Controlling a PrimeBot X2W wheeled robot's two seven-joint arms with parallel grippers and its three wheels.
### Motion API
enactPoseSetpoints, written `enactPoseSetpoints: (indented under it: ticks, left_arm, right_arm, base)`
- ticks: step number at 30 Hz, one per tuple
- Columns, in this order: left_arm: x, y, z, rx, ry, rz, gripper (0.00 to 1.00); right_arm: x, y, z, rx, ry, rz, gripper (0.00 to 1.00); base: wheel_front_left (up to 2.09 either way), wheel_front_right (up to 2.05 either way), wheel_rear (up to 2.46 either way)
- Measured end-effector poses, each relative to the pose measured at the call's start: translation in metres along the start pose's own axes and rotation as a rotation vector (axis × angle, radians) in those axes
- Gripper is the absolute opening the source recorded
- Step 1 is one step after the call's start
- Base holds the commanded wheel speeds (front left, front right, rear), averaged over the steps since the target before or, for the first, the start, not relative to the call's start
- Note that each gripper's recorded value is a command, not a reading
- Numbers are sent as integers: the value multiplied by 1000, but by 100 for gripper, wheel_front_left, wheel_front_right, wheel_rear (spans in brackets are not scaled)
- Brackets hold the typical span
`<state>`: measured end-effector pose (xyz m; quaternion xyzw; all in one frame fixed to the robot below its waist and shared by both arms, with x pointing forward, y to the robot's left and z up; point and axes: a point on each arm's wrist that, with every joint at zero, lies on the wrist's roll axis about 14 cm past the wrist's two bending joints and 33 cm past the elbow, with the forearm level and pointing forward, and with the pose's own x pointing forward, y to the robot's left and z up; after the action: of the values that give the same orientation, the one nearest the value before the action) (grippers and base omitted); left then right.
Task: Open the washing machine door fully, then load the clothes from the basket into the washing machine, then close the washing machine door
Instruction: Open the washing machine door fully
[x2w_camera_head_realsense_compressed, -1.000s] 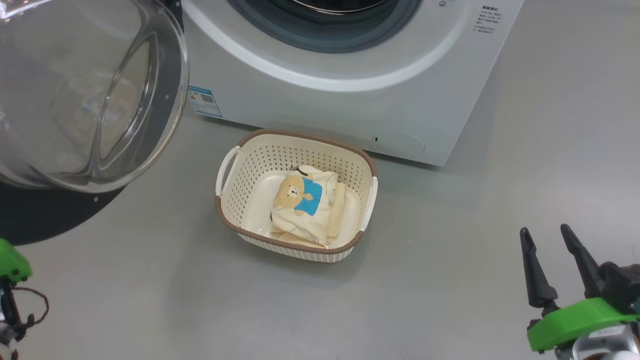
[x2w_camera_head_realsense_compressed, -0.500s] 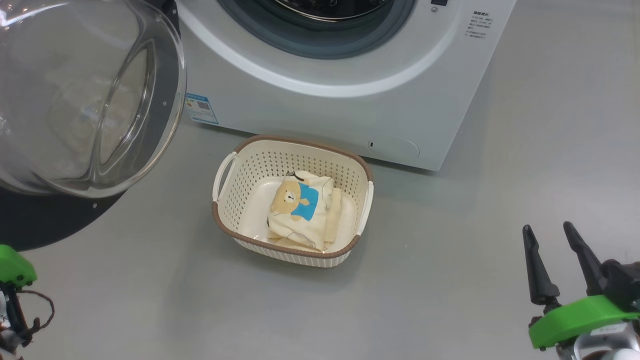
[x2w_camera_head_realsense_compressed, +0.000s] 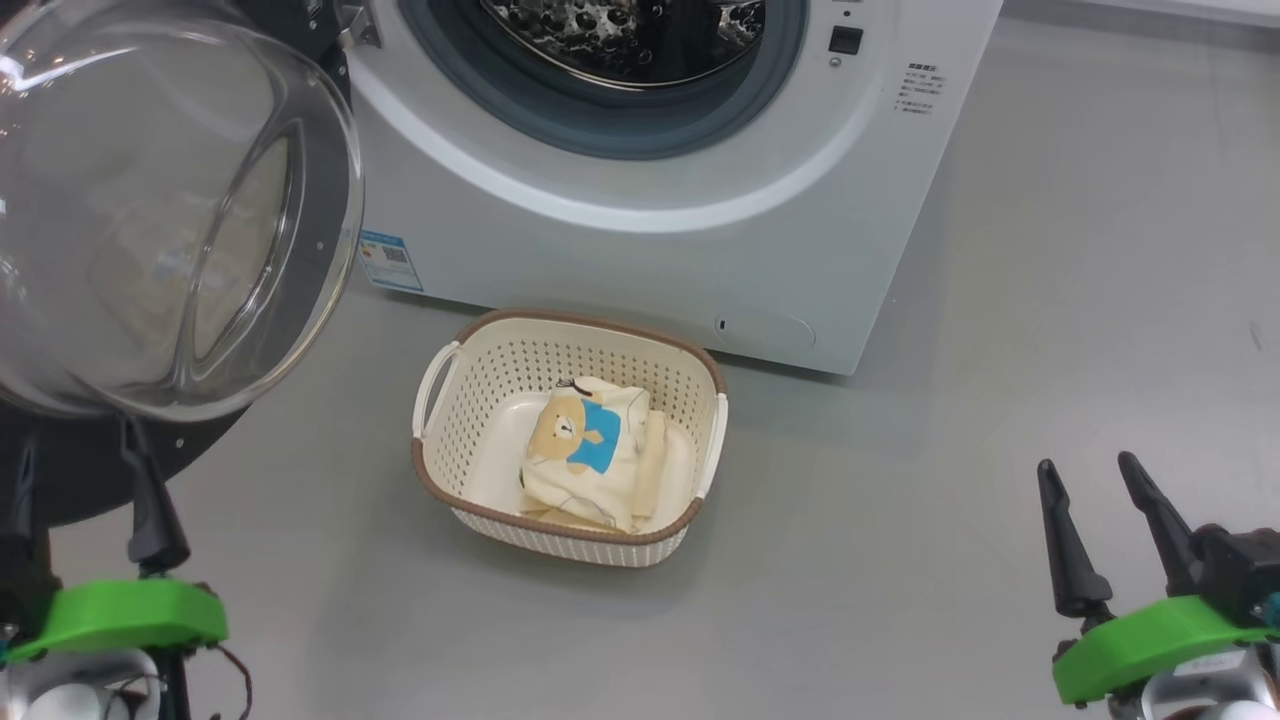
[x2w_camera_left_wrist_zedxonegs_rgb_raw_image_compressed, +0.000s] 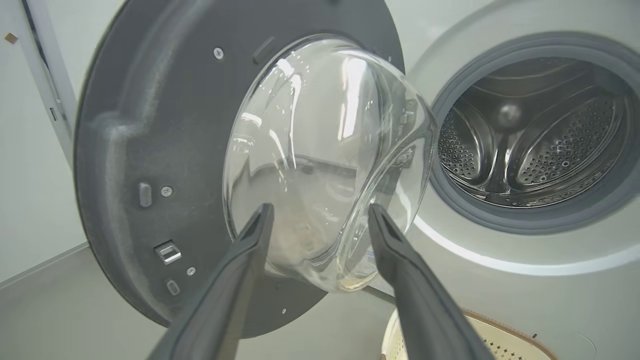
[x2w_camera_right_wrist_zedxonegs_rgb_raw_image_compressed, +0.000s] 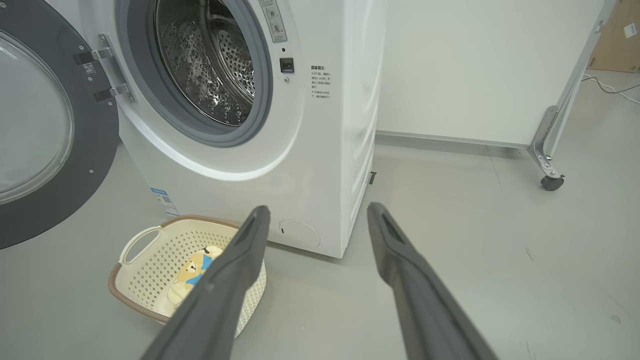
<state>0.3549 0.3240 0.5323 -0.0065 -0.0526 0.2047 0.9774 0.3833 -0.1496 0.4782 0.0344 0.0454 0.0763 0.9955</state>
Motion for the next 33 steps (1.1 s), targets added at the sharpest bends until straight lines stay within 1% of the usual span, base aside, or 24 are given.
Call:
enactPoseSetpoints:
  ticks: [3,6,12,17,25,33]
  left_arm:
    - [-7,-22,8,-19,-27,-64,100]
    - [-18,-51,9,-47,-31,-142,100]
    - [-44,-110,1,-102,9,-310,100]
    - [-56,-146,-9,-131,52,-418,100]
    - [-63,-174,-24,-118,99,-495,100]
    - [-64,-187,-31,-113,112,-522,100]
  right_arm:
    - [-4,0,3,-3,-8,-3,100]
    - [-9,-1,6,-12,-18,-8,100]
    - [-22,-9,14,-30,-41,-37,100]
    - [-35,-17,20,-41,-59,-68,100]
    - [-55,-43,25,-49,-76,-162,100]
    - [-66,-52,18,-45,-56,-197,100]
  base:
    - [0,0,0]
    - [0,0,0]
    - [0,0,0]
    - [0,0,0]
    - [0,0,0]
    - [0,0,0]
